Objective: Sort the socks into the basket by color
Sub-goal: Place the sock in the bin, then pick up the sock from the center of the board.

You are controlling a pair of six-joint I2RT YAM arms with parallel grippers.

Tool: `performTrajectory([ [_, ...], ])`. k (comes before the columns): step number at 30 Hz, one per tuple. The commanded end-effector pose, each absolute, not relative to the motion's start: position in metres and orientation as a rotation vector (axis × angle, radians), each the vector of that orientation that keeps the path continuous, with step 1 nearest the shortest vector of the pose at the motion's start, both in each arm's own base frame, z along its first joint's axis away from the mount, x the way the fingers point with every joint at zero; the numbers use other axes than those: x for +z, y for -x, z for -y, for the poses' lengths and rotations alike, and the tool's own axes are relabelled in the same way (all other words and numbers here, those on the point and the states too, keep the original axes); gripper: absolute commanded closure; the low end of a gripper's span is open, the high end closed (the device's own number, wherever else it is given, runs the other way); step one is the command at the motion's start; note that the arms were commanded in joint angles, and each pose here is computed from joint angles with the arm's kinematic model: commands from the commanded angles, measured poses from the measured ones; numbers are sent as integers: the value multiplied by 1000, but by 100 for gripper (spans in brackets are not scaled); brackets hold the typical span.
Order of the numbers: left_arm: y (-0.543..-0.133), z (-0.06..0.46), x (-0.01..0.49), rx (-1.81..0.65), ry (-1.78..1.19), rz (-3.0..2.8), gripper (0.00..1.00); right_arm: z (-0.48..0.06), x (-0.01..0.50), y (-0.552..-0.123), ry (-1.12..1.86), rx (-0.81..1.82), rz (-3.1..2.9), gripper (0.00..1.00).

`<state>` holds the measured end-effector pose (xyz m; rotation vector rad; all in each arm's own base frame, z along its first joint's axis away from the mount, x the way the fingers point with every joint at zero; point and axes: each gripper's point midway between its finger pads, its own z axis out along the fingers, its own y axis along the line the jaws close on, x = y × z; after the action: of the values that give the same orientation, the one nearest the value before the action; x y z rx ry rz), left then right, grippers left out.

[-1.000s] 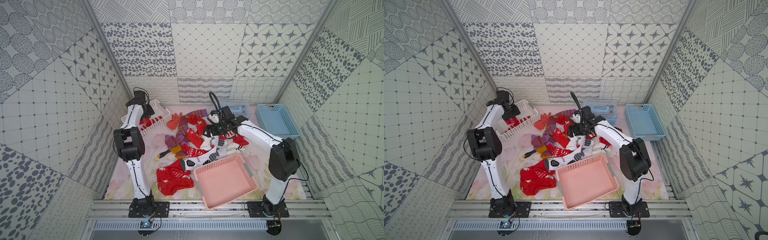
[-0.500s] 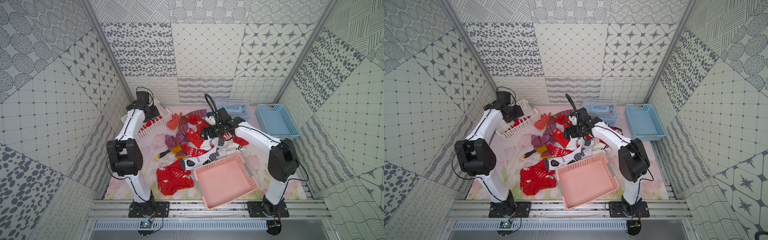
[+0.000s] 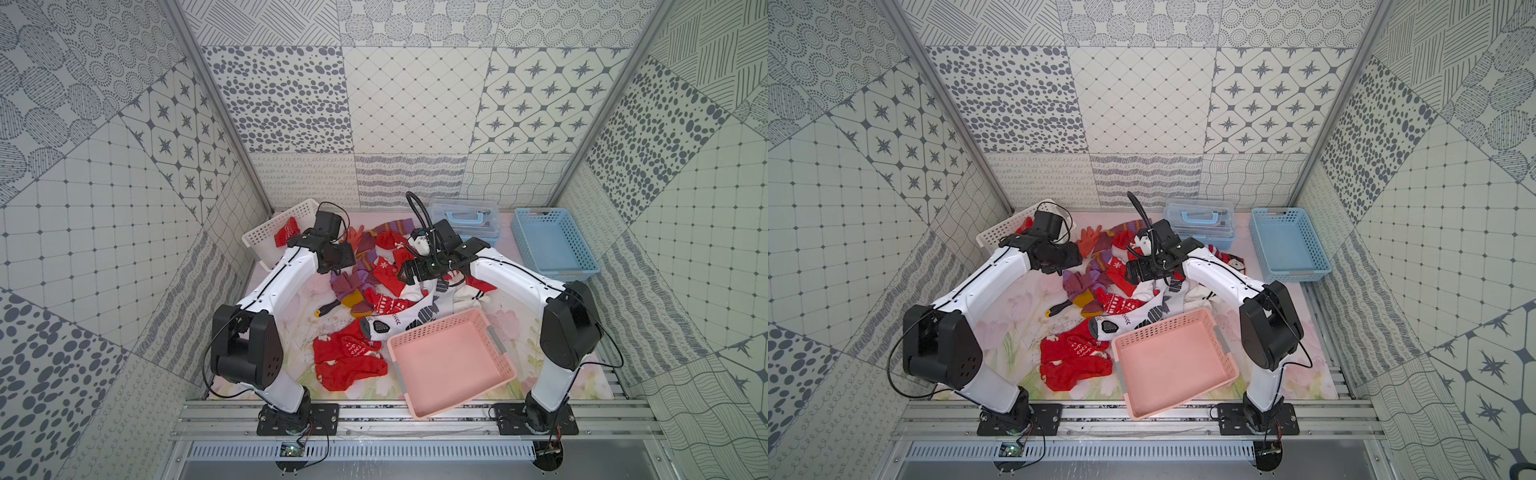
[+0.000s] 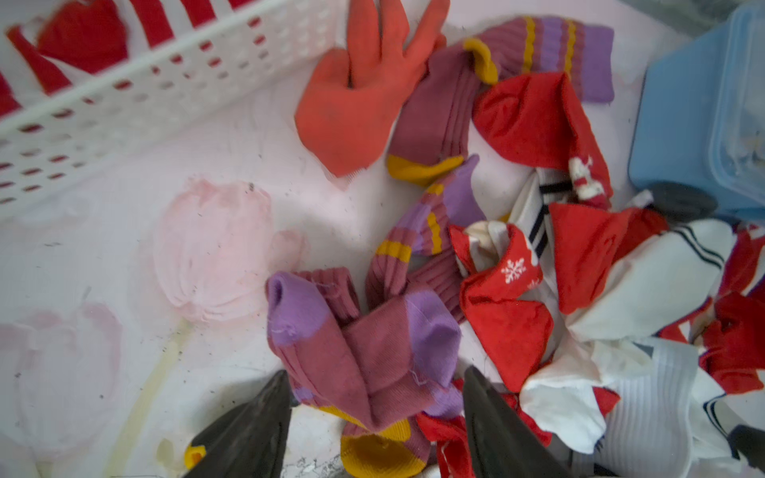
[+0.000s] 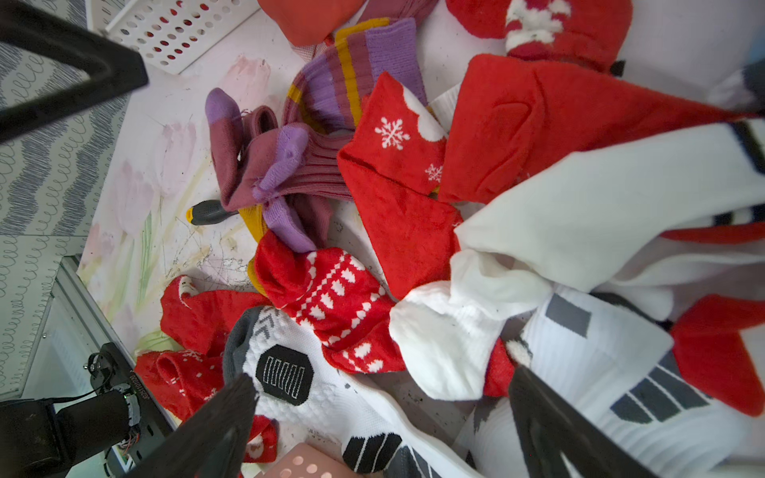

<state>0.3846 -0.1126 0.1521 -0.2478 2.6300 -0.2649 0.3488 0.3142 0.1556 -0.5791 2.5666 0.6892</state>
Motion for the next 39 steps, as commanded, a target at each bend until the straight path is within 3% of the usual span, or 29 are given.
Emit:
performTrajectory([
  [1, -361, 149, 134, -316, 242, -2663, 34, -310, 171, -347, 561, 683, -2523, 2],
  [16, -321, 211, 90, -324, 146, -2792, 33, -299, 168, -336, 556, 660, -2531, 2],
  [25, -316, 207, 56, -215, 153, -2881, 43, -292, 167, -332, 553, 653, -2534, 2],
  [36, -314, 213, 65, -188, 85, -2862, 97, -289, 167, -331, 548, 654, -2532, 2],
  [39, -313, 215, 78, -219, 79, -2834, 100, -290, 166, -331, 550, 661, -2532, 2],
])
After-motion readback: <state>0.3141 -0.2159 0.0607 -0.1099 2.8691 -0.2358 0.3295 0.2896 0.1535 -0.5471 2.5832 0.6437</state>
